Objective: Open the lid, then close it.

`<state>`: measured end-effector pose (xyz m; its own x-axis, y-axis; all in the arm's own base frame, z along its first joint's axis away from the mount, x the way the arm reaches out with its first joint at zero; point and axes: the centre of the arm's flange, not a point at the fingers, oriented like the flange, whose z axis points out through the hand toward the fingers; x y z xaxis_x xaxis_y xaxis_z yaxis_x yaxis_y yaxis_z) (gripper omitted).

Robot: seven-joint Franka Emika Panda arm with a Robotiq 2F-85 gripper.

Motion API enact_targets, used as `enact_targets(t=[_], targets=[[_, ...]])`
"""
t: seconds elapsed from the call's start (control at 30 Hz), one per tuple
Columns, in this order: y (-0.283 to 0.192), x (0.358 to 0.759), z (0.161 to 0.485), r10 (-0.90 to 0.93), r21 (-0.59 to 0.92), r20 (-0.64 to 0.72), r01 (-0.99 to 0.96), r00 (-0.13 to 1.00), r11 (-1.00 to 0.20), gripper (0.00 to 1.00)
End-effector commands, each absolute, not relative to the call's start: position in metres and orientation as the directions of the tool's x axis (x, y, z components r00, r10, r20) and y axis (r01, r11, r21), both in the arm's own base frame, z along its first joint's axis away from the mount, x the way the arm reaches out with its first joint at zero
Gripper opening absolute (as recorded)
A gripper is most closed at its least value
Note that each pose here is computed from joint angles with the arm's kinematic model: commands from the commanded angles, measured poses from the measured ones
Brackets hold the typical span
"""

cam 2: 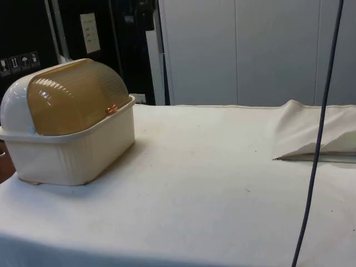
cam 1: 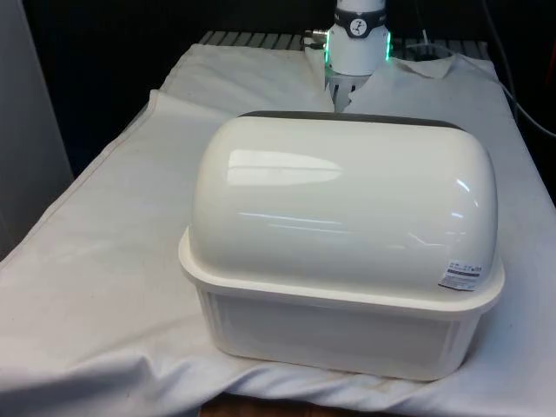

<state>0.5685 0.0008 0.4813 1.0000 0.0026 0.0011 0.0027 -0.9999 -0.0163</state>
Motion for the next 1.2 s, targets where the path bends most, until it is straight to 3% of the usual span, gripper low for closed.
enact_targets(t=[0.0,0.1,0.27,0.3,0.43,0.6,1.17], targets=[[0.0012,0.5667,0.482,0.003,-0.015,0.002,0.003,1.0,-1.0,0.99],[0.0012,0.5664,0.4821,0.002,-0.015,0.002,0.002,1.0,-1.0,0.9],[0.0011,0.5661,0.4822,0.003,-0.014,0.002,0.003,1.0,-1.0,0.6],[0.0011,0.5658,0.4822,0.003,-0.014,0.002,0.003,1.0,-1.0,0.49],[0.0011,0.5658,0.4822,0.003,-0.014,0.002,0.003,1.0,-1.0,0.33],[0.0012,0.5656,0.4824,0.003,-0.015,0.003,0.003,1.0,-1.0,0.0],[-0.0011,0.56,0.4798,0.003,-0.016,0.026,0.003,1.0,-1.0,0.0]])
